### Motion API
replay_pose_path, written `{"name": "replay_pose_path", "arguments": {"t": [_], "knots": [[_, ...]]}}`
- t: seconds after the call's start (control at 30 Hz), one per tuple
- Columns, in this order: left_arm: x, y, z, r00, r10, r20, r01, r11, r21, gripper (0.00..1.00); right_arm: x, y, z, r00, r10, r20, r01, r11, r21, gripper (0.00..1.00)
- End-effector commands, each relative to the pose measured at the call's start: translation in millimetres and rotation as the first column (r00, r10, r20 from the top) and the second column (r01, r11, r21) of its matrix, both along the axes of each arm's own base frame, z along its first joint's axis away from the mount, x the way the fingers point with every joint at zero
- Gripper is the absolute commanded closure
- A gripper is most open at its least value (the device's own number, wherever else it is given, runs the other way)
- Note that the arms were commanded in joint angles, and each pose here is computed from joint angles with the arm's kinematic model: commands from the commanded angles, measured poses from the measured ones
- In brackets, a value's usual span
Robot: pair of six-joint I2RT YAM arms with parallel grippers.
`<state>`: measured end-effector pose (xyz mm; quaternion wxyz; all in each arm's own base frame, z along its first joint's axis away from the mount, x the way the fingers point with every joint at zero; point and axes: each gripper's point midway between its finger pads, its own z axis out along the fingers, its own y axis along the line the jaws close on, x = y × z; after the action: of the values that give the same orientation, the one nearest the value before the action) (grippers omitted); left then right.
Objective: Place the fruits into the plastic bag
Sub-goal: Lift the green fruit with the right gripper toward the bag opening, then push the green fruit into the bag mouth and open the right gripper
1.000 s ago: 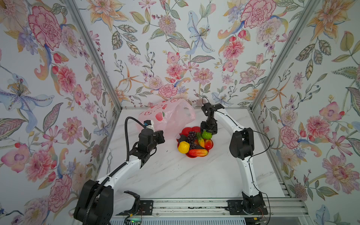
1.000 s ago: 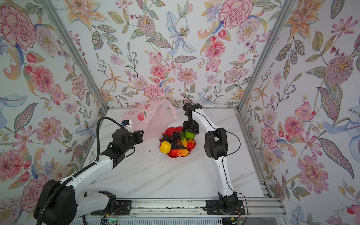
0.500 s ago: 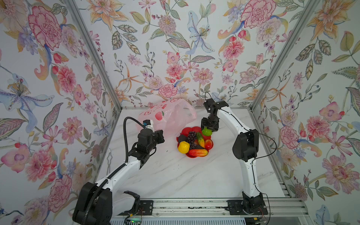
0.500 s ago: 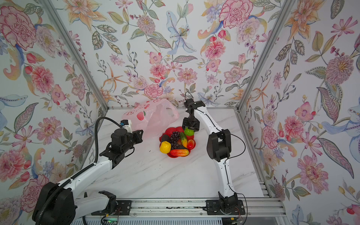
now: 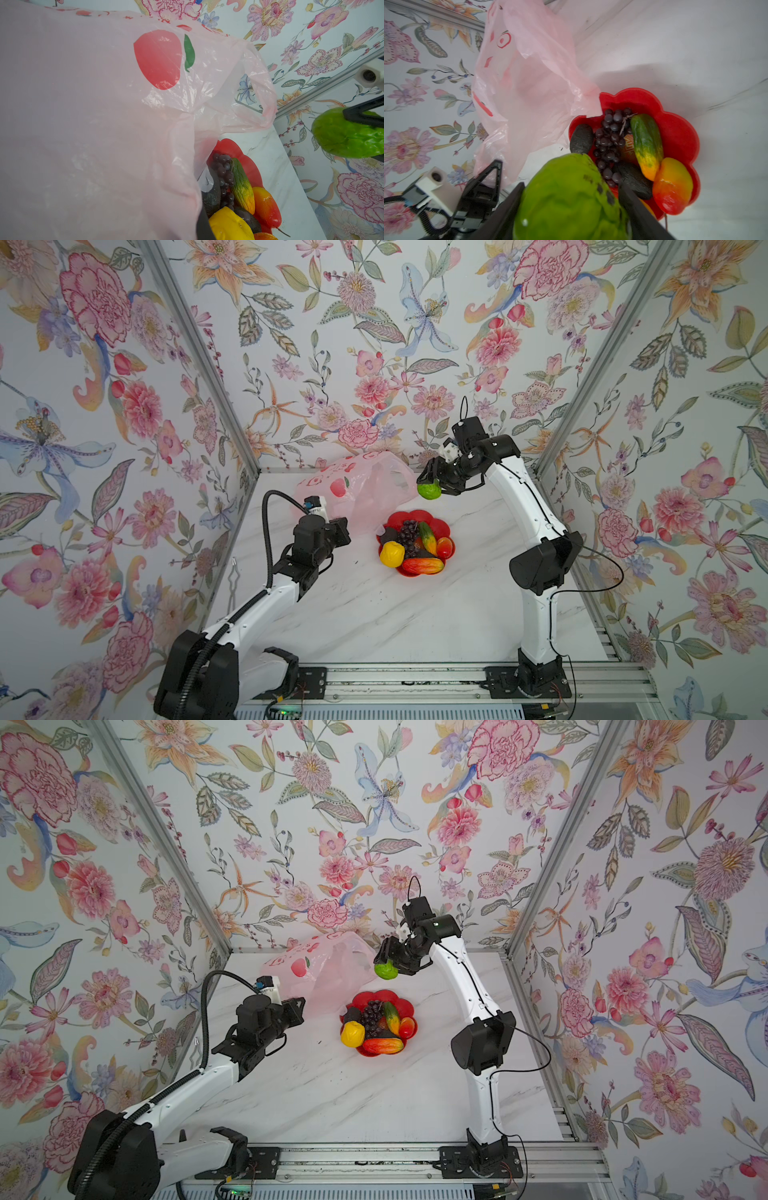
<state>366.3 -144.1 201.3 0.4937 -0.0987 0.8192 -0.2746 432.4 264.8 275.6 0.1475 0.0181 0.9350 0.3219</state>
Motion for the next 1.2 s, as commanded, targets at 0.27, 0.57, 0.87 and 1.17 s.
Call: {"name": "replay_pose_path", "arguments": {"t": [0.27, 0.57, 0.87, 1.17], "knots": [[-2, -2, 9, 1.0, 0.014, 0.023, -0.013, 0.999, -0.035, 1.0, -15, 91, 32, 0.994, 0.102, 0.04, -0.11, 0.949, 0.294, 0.45], [-4, -2, 13, 0.999, 0.02, 0.026, -0.019, 0.998, -0.053, 1.0, -3, 120, -20, 0.996, 0.081, -0.047, -0.059, 0.932, 0.358, 0.46], [-4, -5, 12, 1.0, 0.011, 0.019, -0.01, 0.998, -0.069, 1.0, 10, 136, -72, 0.988, 0.056, -0.141, -0.002, 0.935, 0.356, 0.46], [-5, -16, 14, 1.0, -0.018, 0.017, 0.019, 0.996, -0.089, 1.0, 23, 154, -114, 0.978, 0.028, -0.208, 0.047, 0.935, 0.35, 0.47]]}}
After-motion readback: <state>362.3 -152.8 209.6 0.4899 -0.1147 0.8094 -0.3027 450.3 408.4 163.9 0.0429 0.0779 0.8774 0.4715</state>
